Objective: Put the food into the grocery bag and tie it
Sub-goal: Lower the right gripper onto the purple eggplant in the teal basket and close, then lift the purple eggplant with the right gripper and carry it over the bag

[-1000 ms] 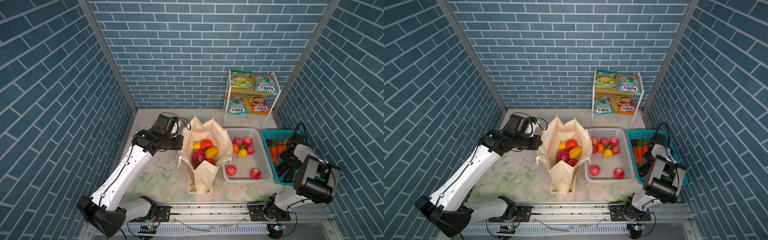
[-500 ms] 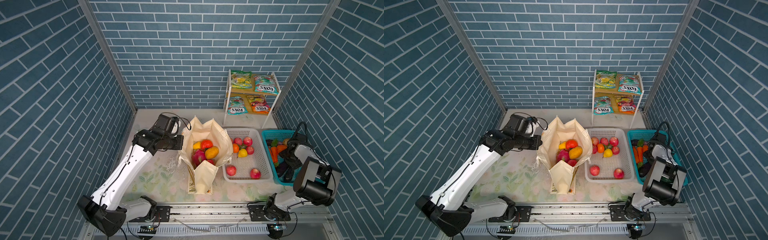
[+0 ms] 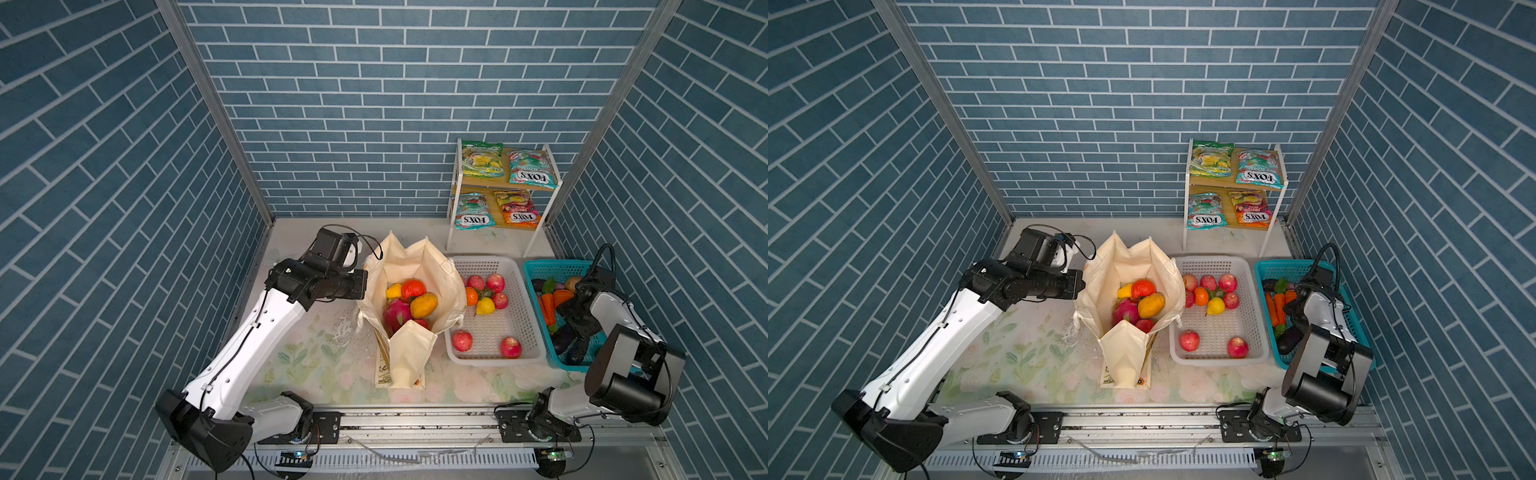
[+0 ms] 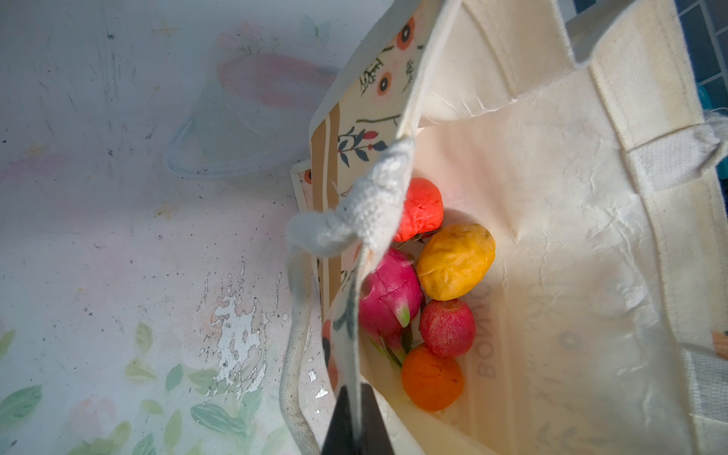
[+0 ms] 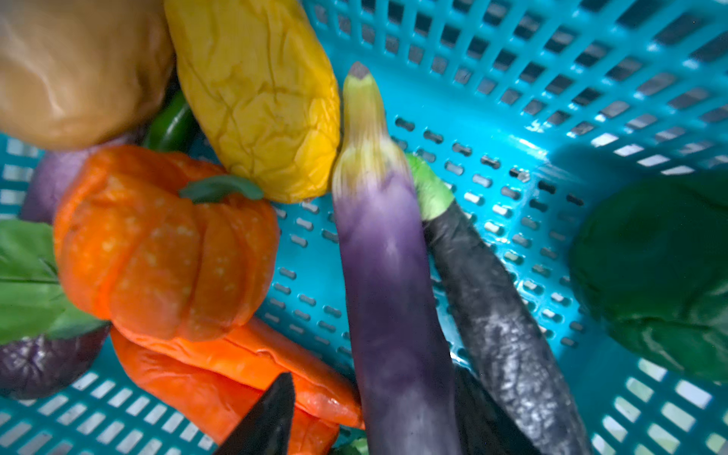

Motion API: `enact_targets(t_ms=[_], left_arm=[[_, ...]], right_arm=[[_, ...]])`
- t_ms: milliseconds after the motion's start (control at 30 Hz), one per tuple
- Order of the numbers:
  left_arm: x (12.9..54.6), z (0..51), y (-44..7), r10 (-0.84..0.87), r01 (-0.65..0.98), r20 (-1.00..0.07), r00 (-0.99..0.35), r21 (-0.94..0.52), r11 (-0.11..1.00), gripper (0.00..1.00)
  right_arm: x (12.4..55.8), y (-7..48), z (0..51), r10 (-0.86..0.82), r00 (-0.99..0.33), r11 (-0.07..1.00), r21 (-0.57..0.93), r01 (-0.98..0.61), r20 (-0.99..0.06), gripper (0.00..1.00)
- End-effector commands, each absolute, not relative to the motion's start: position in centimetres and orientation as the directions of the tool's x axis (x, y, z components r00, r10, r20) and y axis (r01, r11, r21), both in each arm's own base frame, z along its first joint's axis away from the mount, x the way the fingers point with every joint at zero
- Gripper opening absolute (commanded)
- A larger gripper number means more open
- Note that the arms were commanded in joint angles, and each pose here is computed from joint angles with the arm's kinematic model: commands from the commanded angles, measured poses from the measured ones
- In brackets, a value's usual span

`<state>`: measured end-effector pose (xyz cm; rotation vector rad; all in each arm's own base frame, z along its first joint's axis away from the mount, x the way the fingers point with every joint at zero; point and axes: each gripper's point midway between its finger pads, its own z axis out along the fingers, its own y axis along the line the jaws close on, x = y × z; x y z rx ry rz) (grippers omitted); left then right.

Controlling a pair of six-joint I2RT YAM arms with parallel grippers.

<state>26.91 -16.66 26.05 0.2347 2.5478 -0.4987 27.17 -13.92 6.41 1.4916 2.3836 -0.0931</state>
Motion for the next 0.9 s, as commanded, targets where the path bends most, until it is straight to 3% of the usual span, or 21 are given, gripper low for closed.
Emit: enact_targets(t_ms=[0, 467, 733, 867], left_arm=[[27.3, 25.9, -17.0, 0.077, 0.275, -0.540, -0.838, -0.297, 0.914, 0.00], [27.2, 25.9, -16.9, 0.077, 0.276, -0.541, -0.837, -0.295, 0.915, 0.00], [27.2, 26.0, -16.8, 0.076, 0.273, -0.541, -0.838, -0.295, 0.916, 0.00], [27.2, 26.2, -16.8, 0.075, 0.273, -0.543, -0.836, -0.295, 0.916, 0.00]], right_arm=[[26.9, -13.1, 5.6, 0.882, -0.384, 0.430, 0.132, 0.893, -0.273, 0.60], [26.5, -12.8, 2.5, 0.888, -0.404, 0.431, 0.091, 0.898, -0.221, 0.57], [26.9, -13.1, 4.3, 0.877, -0.400, 0.442, 0.120, 0.889, -0.265, 0.37], [27.1, -13.3, 6.3, 0.865, -0.402, 0.457, 0.139, 0.879, -0.302, 0.32]])
